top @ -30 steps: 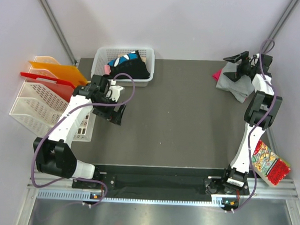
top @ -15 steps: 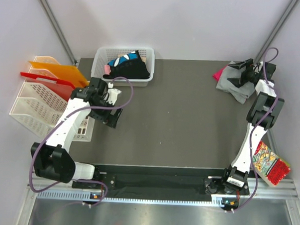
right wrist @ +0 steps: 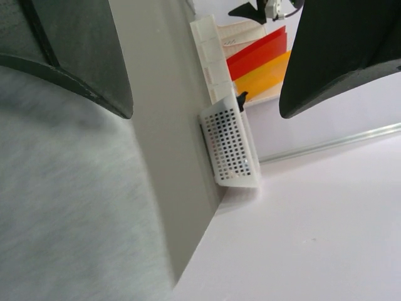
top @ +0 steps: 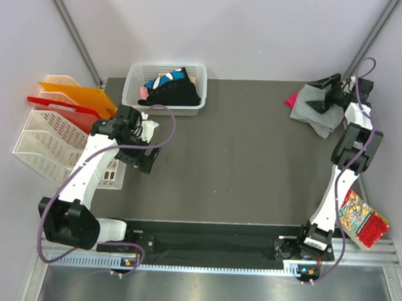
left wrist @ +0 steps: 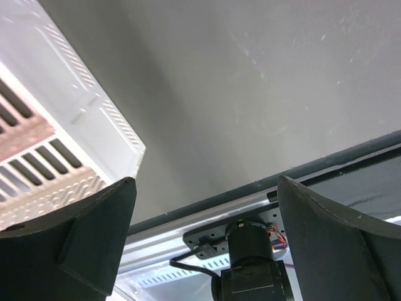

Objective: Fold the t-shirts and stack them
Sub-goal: Put the neatly folded tshirt into the corner of the board with the right arm

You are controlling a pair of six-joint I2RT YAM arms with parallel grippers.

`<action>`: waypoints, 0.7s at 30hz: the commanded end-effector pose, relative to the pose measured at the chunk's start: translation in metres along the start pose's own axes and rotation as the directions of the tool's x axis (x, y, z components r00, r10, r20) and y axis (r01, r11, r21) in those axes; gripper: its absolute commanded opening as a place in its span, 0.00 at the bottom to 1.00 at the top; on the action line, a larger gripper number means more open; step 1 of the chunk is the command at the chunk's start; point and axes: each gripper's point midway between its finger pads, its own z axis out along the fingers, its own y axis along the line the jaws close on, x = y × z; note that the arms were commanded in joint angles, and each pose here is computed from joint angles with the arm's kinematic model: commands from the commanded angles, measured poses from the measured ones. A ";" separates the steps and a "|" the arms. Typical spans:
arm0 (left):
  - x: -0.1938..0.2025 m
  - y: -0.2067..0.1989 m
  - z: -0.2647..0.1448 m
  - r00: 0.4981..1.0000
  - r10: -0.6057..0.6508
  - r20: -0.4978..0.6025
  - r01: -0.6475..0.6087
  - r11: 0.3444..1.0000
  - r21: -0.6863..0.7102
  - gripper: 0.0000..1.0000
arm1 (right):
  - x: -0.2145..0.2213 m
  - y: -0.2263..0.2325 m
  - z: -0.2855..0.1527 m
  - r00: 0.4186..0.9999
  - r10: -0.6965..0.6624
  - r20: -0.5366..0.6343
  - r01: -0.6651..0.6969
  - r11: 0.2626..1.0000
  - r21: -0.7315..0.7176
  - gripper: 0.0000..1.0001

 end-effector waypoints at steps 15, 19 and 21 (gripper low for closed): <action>-0.073 0.011 -0.050 0.934 0.056 0.353 -0.037 0.998 -0.060 0.99 | 0.293 0.135 -0.137 0.656 -0.731 -0.188 0.742 0.581 0.333 1.00; -0.079 0.008 -0.048 0.933 0.024 0.359 -0.014 0.999 -0.029 0.99 | 0.312 0.132 -0.163 0.637 -0.750 -0.181 0.760 0.570 0.313 1.00; -0.082 0.009 -0.047 0.935 0.006 0.356 0.003 1.000 -0.025 0.99 | 0.316 0.128 -0.166 0.622 -0.758 -0.196 0.773 0.556 0.306 1.00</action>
